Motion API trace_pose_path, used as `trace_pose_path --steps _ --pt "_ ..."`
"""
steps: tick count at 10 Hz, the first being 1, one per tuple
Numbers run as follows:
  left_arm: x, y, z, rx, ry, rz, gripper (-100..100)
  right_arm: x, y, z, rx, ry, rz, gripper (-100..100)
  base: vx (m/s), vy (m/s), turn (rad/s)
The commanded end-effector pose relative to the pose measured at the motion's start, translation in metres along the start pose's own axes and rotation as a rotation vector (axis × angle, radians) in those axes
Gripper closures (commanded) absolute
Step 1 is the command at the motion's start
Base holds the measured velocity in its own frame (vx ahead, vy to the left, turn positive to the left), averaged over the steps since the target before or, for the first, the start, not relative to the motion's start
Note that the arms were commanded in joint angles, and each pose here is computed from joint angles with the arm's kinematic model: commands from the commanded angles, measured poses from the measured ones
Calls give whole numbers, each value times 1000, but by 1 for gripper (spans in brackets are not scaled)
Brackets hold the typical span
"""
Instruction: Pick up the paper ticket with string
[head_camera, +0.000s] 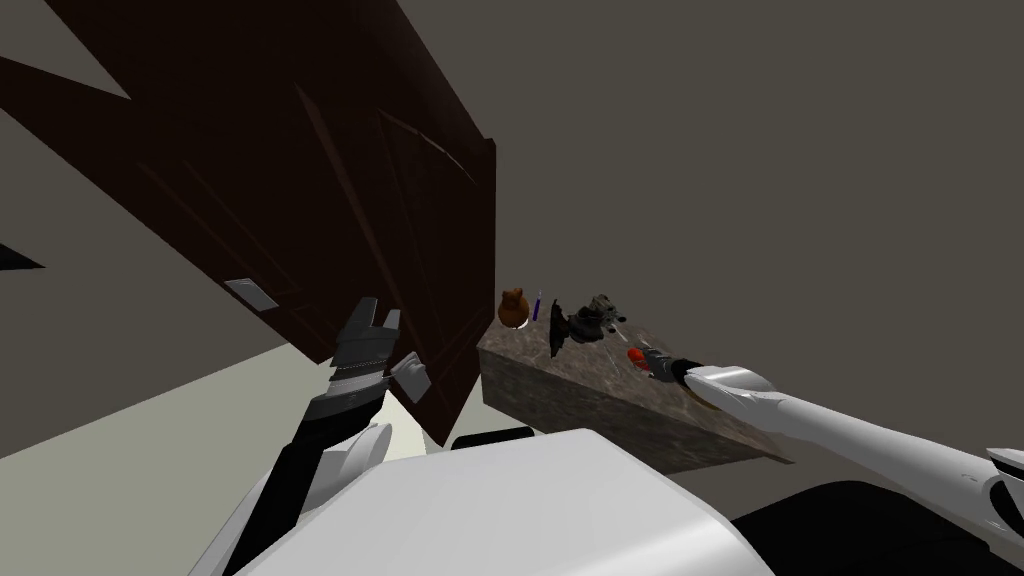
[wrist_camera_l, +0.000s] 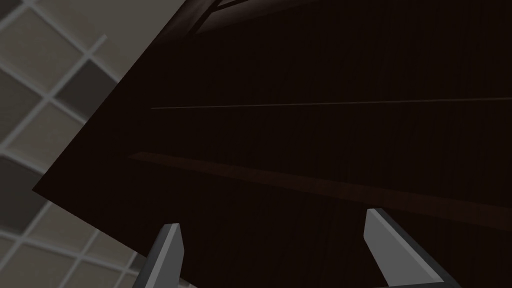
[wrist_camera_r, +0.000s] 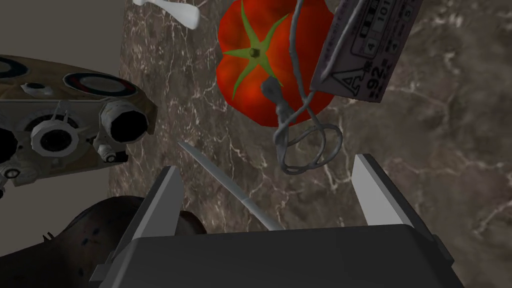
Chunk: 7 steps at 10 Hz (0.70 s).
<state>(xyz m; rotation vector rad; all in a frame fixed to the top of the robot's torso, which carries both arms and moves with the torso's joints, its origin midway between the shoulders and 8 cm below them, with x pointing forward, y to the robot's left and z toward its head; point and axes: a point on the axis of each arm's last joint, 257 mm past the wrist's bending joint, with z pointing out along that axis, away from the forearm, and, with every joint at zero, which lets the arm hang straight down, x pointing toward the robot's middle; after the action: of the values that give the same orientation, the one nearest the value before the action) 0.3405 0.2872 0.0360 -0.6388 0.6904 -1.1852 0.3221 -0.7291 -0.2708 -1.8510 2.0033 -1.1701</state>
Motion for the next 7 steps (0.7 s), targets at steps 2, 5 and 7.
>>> trace_pose_path --steps 2,5,7 --pt "0 0 0 0 0 0 0 11 24 -1 -44 24 -43 -100 28 -59 85" --pt "0 0 0 0 0 0 0 24 31 2 -58 56 -4 -100 -24 -17 115" --pt "0 0 0 0 0 0 0 31 36 4 -68 73 13 -100 -111 -33 185"
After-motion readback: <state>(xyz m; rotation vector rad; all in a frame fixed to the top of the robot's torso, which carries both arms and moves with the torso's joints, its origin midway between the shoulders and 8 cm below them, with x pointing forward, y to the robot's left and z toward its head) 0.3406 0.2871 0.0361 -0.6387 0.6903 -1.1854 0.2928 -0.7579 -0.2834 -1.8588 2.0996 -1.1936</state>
